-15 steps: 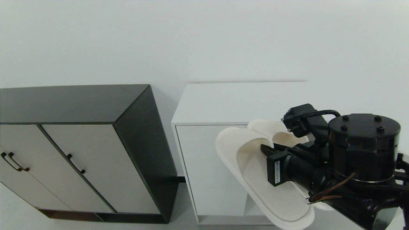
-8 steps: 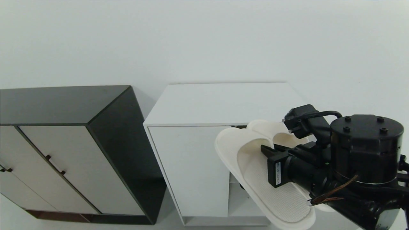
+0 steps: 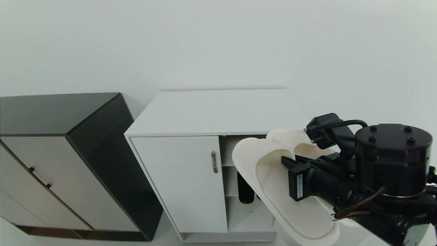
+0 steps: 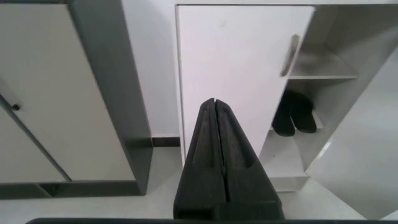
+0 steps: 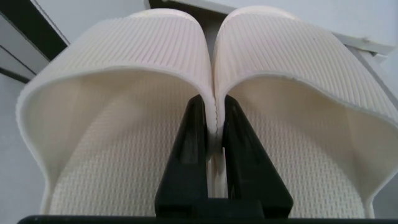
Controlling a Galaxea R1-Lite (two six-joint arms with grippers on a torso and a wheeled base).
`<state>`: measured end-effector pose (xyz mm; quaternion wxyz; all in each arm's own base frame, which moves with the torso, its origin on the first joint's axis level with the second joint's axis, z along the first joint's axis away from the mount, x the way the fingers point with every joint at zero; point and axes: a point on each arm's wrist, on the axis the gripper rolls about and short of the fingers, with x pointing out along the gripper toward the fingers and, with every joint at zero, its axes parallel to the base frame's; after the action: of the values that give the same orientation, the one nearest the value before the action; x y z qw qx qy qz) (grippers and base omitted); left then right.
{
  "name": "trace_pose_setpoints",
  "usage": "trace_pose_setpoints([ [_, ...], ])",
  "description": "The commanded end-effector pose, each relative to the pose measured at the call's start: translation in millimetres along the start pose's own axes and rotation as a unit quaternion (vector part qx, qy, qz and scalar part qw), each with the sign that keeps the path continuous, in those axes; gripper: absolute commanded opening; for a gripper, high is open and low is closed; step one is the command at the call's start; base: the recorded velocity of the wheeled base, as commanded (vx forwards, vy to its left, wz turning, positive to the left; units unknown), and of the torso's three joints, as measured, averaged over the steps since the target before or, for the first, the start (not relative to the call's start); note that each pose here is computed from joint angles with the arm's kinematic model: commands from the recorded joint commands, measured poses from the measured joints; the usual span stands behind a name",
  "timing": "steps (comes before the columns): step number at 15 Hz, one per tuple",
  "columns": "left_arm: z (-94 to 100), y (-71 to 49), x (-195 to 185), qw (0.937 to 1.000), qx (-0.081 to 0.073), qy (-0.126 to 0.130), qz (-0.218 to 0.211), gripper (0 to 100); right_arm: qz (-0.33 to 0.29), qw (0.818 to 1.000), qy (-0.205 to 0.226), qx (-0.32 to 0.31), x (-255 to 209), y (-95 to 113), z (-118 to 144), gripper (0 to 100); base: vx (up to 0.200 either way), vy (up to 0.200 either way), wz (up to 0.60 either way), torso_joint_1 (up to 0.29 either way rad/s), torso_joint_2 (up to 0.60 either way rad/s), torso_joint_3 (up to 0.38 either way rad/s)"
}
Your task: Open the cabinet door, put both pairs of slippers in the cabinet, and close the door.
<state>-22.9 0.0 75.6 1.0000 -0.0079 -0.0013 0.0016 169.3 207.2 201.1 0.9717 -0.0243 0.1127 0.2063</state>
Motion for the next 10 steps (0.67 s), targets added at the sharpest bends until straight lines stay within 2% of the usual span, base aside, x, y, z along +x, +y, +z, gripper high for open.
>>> trace_pose_setpoints([
  [1,0.1,0.0,0.1,1.0,0.0,0.0,0.001,0,0.0,1.0,0.002,-0.001,0.8,0.6,-0.9,0,0.0,0.0,0.0,0.0,0.0,0.0],
  [10,0.1,0.0,0.1,1.0,-0.001,0.0,0.001,0,0.001,1.0,0.004,-0.002,1.4,0.9,-2.0,0,0.0,0.0,0.0,0.0,0.0,0.0],
])
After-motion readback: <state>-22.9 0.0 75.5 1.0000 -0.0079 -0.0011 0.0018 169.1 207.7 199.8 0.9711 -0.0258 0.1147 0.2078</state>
